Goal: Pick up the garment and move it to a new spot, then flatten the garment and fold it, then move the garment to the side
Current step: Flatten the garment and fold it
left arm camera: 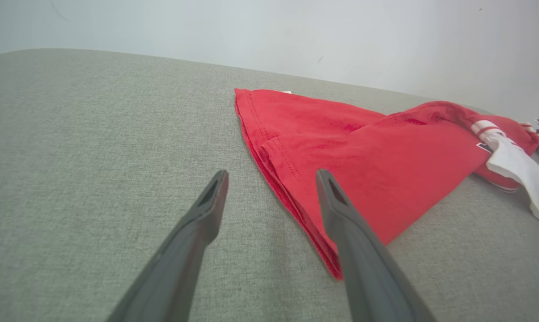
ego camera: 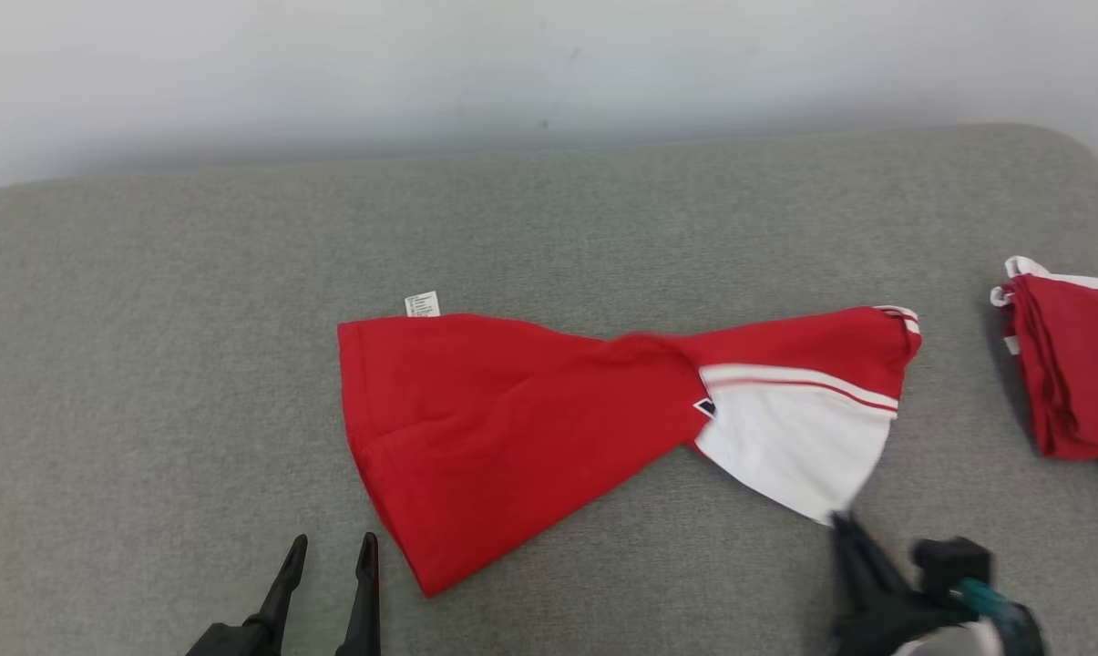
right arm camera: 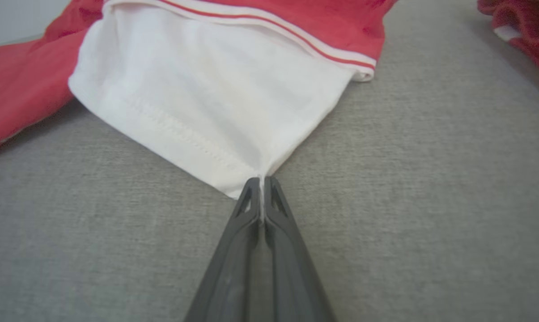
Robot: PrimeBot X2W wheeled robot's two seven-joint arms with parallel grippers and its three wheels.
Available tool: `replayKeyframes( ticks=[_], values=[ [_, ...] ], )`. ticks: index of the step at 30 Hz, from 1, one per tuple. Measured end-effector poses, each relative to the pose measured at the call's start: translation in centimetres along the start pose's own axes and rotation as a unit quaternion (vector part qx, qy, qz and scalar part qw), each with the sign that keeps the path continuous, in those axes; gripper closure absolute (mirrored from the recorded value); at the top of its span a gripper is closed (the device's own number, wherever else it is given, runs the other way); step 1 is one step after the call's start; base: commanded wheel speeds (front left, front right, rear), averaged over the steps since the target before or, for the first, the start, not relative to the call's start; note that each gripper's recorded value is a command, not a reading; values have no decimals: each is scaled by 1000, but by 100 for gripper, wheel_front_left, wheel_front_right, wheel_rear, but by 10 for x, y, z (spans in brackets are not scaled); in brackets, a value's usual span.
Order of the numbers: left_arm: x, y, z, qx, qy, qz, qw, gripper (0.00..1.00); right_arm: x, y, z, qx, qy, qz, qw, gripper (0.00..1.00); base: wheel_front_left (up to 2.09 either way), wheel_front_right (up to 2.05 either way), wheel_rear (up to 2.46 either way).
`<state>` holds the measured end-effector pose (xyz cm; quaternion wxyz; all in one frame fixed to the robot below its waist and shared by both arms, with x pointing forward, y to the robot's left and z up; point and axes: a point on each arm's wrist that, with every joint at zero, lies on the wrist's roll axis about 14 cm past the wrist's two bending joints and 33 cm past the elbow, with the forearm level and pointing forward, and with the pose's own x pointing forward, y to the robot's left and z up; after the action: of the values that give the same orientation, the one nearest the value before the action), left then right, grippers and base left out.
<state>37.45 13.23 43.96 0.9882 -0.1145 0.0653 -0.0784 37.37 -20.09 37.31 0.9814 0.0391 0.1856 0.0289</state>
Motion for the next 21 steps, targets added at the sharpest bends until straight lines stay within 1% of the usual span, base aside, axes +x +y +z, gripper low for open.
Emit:
replayKeyframes(
  ticks=[3,5,11,12,13,21],
  values=[
    [2,-6,2,-1,-4,-9,1000,0,-16,-38,2,-7,-4,-44,999,100,0,0,0],
    [2,-11,3,-3,-5,-16,1000,0,-27,-55,2,-10,-7,-65,998,100,0,0,0],
    [8,-24,2,-4,-4,-36,999,0,-47,-72,-1,-6,-12,-93,996,100,0,0,0],
    [9,-24,2,-4,-2,-37,999,0,-48,-74,1,-3,-18,-98,995,47,0,0,0],
    [11,-25,2,-4,-2,-38,999,0,-48,-74,4,-2,-22,-99,995,0,0,0,0],
    [38,-16,5,2,-4,-29,1000,0,-33,-65,38,-3,-74,-90,993,0,0,0,0]
  ],
)
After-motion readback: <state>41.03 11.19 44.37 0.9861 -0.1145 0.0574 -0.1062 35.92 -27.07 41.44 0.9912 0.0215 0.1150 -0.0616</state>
